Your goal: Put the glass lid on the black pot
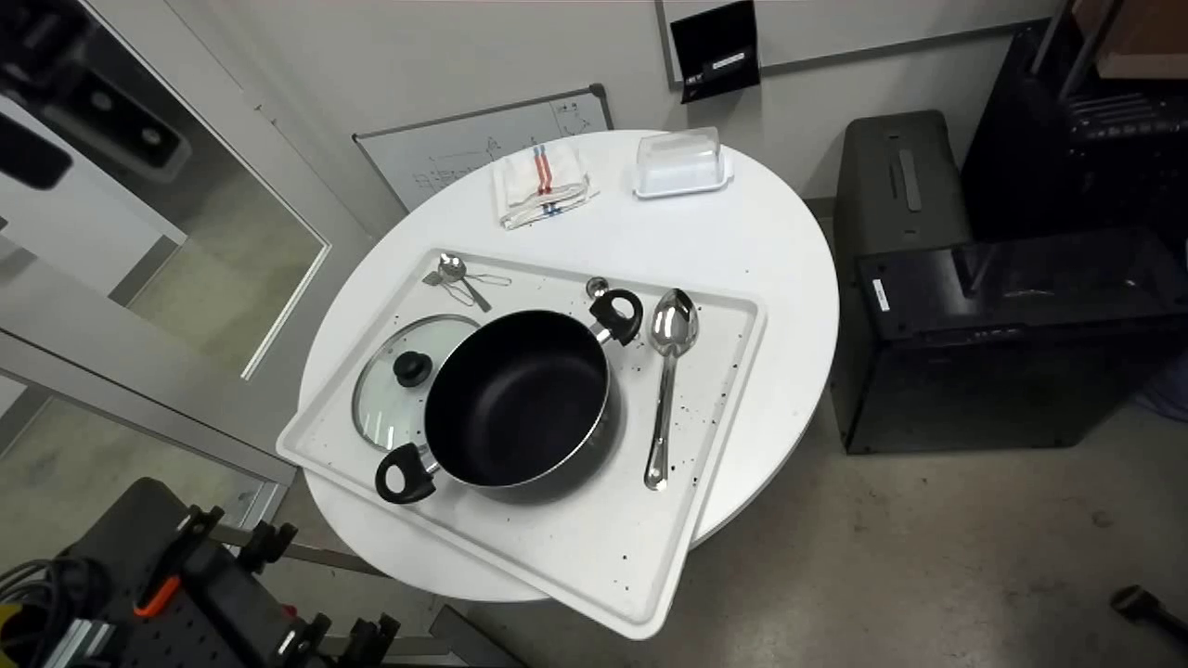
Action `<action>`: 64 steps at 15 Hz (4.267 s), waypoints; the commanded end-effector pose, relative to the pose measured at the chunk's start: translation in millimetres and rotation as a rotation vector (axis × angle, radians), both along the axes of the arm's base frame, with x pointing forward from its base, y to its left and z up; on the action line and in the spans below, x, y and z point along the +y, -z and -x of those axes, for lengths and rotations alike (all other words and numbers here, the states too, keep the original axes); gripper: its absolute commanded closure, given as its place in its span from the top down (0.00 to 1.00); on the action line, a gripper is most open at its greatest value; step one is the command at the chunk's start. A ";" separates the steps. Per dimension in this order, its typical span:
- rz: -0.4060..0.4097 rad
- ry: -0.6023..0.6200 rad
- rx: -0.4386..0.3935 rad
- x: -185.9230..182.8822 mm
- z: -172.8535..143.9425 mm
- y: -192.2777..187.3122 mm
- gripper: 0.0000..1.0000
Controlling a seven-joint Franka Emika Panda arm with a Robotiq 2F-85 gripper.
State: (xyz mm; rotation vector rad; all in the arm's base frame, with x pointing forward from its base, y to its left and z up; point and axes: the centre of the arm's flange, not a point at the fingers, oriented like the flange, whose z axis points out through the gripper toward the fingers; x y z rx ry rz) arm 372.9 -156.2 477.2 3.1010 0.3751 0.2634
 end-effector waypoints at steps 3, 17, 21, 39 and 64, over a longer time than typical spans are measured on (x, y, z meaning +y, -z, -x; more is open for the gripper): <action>-0.004 -0.030 0.021 5.8 -8.5 5.2 1.00; 0.089 -0.268 0.129 110.0 -85.5 103.6 1.00; 0.112 -0.369 0.156 146.2 -101.5 139.0 1.00; 0.258 -0.783 0.260 266.3 -122.9 322.6 1.00; 0.280 -0.933 0.223 328.8 -112.2 472.1 1.00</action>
